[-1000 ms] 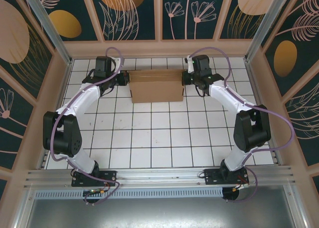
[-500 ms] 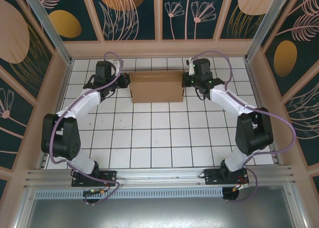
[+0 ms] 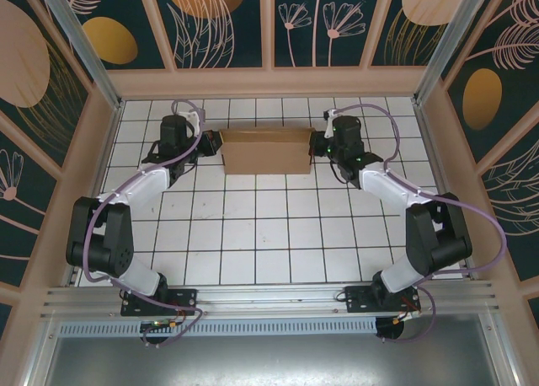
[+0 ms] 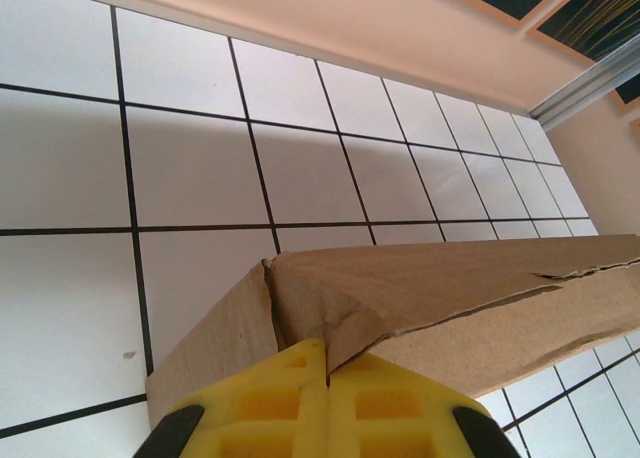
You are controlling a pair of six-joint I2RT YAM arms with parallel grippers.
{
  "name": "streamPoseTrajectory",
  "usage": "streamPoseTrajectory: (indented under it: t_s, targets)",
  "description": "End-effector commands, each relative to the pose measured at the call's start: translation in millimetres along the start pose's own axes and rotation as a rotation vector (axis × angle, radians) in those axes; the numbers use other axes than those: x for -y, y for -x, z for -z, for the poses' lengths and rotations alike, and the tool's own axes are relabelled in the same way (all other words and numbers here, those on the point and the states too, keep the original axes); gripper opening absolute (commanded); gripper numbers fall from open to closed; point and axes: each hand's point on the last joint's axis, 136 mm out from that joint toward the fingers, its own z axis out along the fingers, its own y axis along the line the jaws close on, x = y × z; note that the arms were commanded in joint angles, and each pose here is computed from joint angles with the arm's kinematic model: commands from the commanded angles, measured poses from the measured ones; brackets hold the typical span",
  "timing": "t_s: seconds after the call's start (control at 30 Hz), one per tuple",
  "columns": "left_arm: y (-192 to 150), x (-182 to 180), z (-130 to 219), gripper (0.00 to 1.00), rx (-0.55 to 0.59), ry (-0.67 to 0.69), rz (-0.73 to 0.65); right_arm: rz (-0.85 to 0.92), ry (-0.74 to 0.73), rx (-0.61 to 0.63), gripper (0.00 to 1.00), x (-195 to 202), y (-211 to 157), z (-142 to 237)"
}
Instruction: Fold the paper box
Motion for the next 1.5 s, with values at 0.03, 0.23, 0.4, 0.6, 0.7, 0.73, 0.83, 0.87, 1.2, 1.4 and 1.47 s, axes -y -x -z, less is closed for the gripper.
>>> streamPoseTrajectory:
  t_s: [0.03, 0.23, 0.4, 0.6, 0.7, 0.73, 0.83, 0.87, 1.2, 1.4, 1.47]
  targets:
    - [-82, -19, -8, 0.0, -0.266, 0.04, 0.08, -0.047, 0.012, -0.175, 0.0, 1, -58, -5]
    - [-77, -25, -5, 0.0, -0.276, 0.094, 0.016, -0.022, 0.033, -0.087, 0.19, -11, -26, 11]
    - [-81, -22, -5, 0.0, -0.294, 0.121, -0.04, -0.035, 0.086, -0.05, 0.29, -23, -10, 20]
    - [-80, -17, -9, 0.0, -0.307, 0.149, -0.095, -0.053, 0.113, -0.03, 0.51, -28, -2, 31]
    - [-82, -18, -8, 0.0, -0.309, 0.154, -0.098, -0.065, 0.114, -0.003, 0.59, -23, 4, 40]
    - [-81, -17, -8, 0.0, -0.309, 0.154, -0.1, -0.079, 0.11, 0.005, 0.6, -20, 6, 44]
    - [-80, -17, -7, 0.0, -0.304, 0.153, -0.105, -0.122, 0.129, 0.049, 0.62, -13, 15, 57]
    - [-79, -16, -7, 0.0, -0.305, 0.152, -0.107, -0.132, 0.15, 0.067, 0.62, -14, 19, 61]
    - [-79, -16, -7, 0.0, -0.309, 0.161, -0.12, -0.373, 0.177, 0.13, 0.53, 4, 63, 68]
    - [-78, -16, -6, 0.0, -0.304, 0.162, -0.122, -0.426, 0.112, 0.061, 0.45, 6, 52, 44]
    - [-78, -16, -7, 0.0, -0.304, 0.162, -0.123, -0.432, 0.104, 0.045, 0.45, 5, 49, 39]
